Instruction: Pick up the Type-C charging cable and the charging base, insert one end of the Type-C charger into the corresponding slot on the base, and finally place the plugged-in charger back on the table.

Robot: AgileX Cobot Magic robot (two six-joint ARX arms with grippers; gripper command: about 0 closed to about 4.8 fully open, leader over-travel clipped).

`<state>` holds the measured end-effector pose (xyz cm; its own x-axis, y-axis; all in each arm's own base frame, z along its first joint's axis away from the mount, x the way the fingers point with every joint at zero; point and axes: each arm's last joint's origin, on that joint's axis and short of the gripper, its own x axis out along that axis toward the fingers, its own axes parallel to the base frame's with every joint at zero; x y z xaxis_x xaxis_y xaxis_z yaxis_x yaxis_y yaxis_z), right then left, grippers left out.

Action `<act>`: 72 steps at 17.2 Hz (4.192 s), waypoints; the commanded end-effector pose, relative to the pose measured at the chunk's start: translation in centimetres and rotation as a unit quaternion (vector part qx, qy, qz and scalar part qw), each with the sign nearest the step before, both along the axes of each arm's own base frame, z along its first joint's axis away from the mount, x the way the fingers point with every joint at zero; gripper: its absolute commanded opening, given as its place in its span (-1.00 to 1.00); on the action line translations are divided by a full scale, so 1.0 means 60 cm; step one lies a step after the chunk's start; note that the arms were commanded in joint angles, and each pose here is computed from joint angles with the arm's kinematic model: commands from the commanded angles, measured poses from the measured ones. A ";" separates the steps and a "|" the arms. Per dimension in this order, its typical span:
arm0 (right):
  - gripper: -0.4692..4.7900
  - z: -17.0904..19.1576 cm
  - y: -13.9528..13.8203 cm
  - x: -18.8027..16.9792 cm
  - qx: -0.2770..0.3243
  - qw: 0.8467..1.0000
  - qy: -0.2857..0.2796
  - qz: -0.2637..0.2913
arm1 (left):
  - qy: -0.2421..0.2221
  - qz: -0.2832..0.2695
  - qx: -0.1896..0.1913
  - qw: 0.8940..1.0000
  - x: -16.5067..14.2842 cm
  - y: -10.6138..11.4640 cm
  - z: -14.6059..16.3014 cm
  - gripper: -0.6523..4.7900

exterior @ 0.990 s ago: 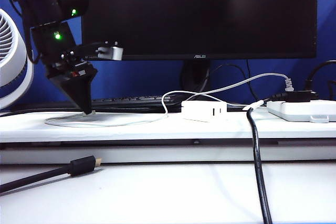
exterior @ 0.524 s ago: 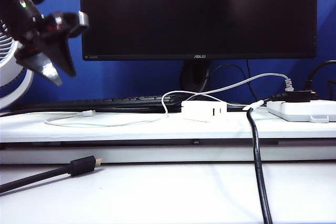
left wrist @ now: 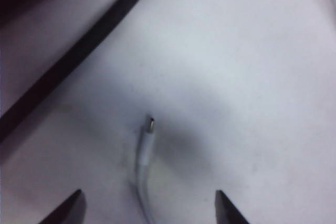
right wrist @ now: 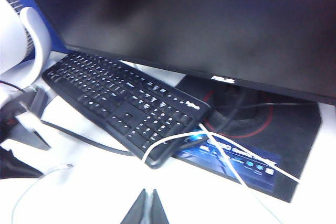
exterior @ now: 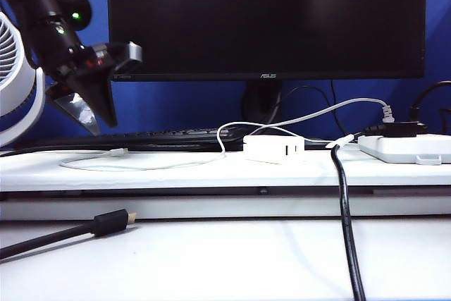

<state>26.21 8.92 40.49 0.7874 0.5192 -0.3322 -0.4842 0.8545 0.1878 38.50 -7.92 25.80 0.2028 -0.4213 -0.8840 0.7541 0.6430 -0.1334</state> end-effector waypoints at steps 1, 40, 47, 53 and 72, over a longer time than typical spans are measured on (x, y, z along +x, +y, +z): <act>-0.84 0.003 0.002 0.001 0.003 1.000 -0.007 0.004 | 0.002 -0.033 0.035 0.999 0.005 -0.023 -0.023 0.43; -0.84 0.003 0.002 0.001 0.003 1.000 -0.007 0.004 | -0.029 -0.048 0.085 0.995 0.017 -0.048 -0.041 -0.71; -0.84 -0.015 0.003 0.004 -0.015 0.999 0.033 0.005 | -0.024 -0.073 0.011 0.997 -0.016 -0.047 0.011 -0.70; -0.84 -0.106 0.057 0.042 -0.084 0.980 0.160 0.081 | -0.100 -0.077 -0.016 0.992 -0.087 -0.030 0.128 -0.70; 0.39 -0.224 0.126 0.080 -0.188 0.939 0.251 0.141 | -0.167 -0.098 -0.076 0.978 -0.152 -0.019 0.210 -0.70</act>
